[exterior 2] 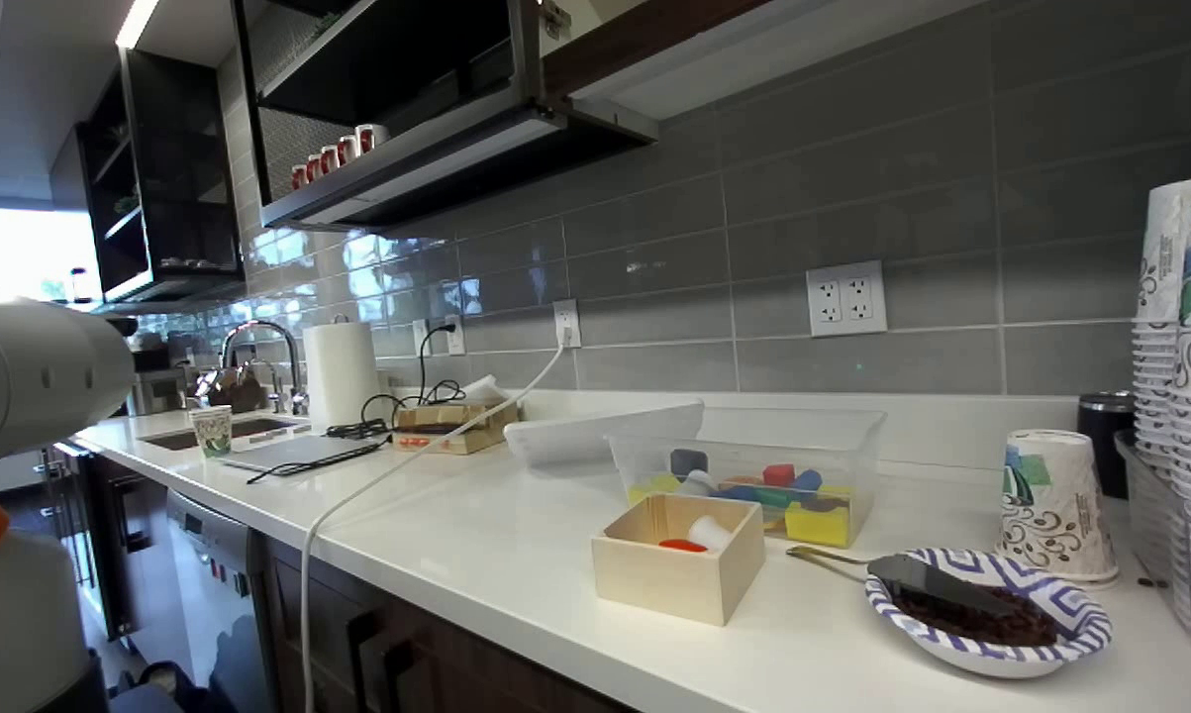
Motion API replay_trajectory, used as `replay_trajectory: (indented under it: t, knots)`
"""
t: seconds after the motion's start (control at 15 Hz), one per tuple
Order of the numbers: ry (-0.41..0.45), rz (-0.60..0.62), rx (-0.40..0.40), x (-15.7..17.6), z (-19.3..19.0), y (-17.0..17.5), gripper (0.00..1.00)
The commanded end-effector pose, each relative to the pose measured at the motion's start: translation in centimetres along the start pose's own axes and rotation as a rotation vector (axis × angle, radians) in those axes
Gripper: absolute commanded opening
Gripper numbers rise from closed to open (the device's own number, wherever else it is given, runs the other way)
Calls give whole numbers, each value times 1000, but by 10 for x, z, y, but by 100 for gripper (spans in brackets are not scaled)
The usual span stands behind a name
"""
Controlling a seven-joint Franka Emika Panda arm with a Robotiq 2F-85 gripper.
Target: Open the left upper cabinet door then close it.
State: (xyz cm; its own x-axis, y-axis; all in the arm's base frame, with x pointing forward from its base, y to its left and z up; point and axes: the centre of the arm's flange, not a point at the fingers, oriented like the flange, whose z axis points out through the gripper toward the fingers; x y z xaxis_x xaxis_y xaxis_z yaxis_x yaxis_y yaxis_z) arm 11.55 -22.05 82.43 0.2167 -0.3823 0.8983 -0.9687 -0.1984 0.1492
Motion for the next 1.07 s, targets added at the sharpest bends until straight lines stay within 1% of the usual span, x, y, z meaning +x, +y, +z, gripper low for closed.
replay_trajectory:
  t: [0.0, 0.33, 0.73, 1.0]
  knots:
    - [-11, -5, -24, 2, 1, -8, 100]
    - [-8, -15, -18, 10, 8, -14, 100]
    - [9, -42, 11, 33, 38, -24, 100]
    - [25, -47, 46, 52, 61, -40, 100]
